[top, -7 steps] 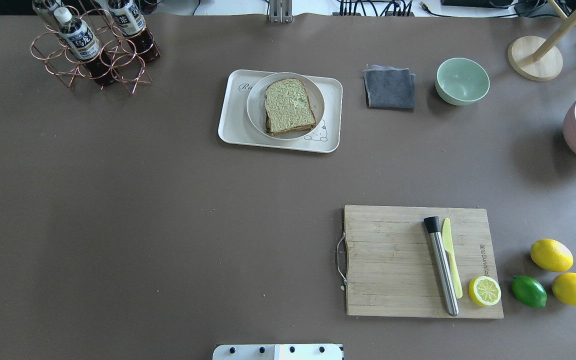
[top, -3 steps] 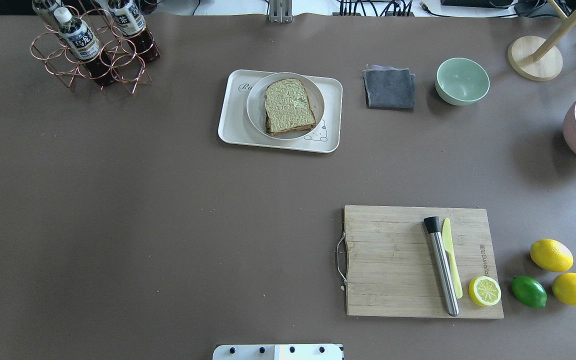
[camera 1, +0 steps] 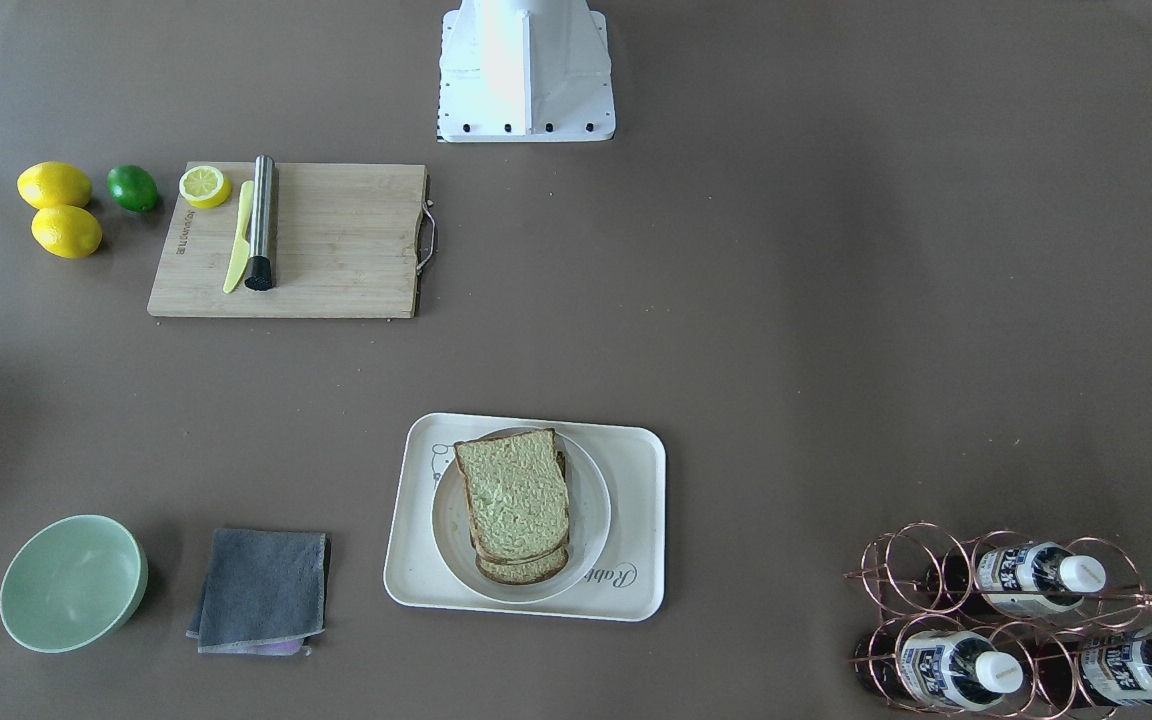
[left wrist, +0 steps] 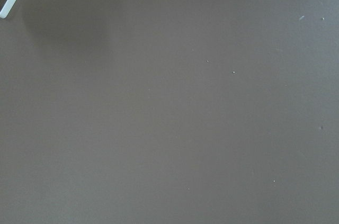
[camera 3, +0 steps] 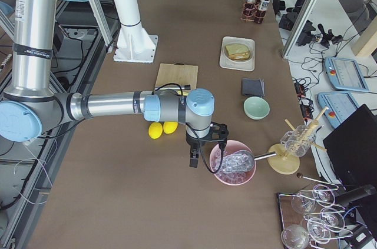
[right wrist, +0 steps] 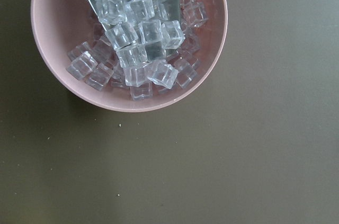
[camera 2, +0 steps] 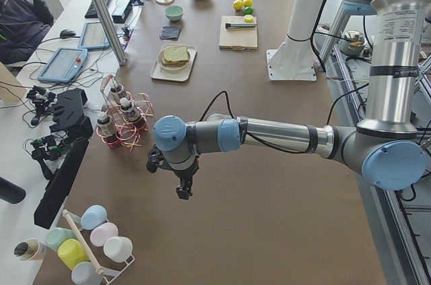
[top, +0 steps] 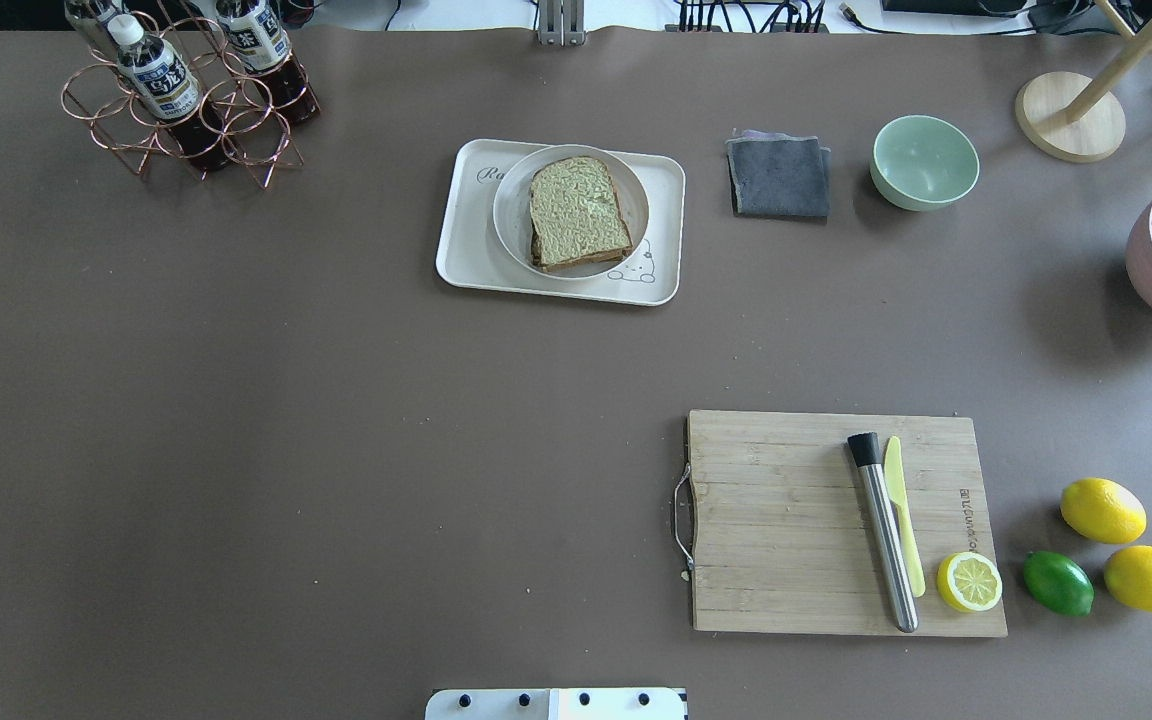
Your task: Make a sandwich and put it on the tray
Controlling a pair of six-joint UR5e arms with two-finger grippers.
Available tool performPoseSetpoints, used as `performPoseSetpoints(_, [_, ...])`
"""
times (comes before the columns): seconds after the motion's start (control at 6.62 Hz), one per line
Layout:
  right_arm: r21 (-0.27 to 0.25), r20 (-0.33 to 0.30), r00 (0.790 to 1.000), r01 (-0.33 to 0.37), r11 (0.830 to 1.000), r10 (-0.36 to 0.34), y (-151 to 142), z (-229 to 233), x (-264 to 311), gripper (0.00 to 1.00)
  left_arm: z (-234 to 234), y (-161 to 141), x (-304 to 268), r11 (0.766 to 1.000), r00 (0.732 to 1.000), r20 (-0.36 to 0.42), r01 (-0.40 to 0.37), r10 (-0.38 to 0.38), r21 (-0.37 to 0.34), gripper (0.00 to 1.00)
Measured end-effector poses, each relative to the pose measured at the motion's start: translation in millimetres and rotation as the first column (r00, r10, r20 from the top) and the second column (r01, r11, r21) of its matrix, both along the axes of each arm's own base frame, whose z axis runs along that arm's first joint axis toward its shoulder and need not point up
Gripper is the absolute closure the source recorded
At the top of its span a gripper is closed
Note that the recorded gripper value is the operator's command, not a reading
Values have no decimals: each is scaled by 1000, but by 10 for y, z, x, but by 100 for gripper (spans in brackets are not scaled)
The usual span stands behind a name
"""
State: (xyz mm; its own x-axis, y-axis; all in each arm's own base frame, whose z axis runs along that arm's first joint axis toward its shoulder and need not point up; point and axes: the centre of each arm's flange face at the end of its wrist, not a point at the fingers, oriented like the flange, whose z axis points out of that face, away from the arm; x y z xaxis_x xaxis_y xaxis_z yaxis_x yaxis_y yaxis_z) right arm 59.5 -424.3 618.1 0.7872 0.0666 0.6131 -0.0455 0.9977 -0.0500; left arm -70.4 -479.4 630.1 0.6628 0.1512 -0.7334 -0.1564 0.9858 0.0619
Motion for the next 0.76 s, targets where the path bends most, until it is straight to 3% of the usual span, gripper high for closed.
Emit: performPoseSetpoints(0.76, [1, 1, 1000, 2, 1000, -2, 1, 0, -1, 0, 151, 116, -4, 999, 1000, 4, 2, -2, -33, 2])
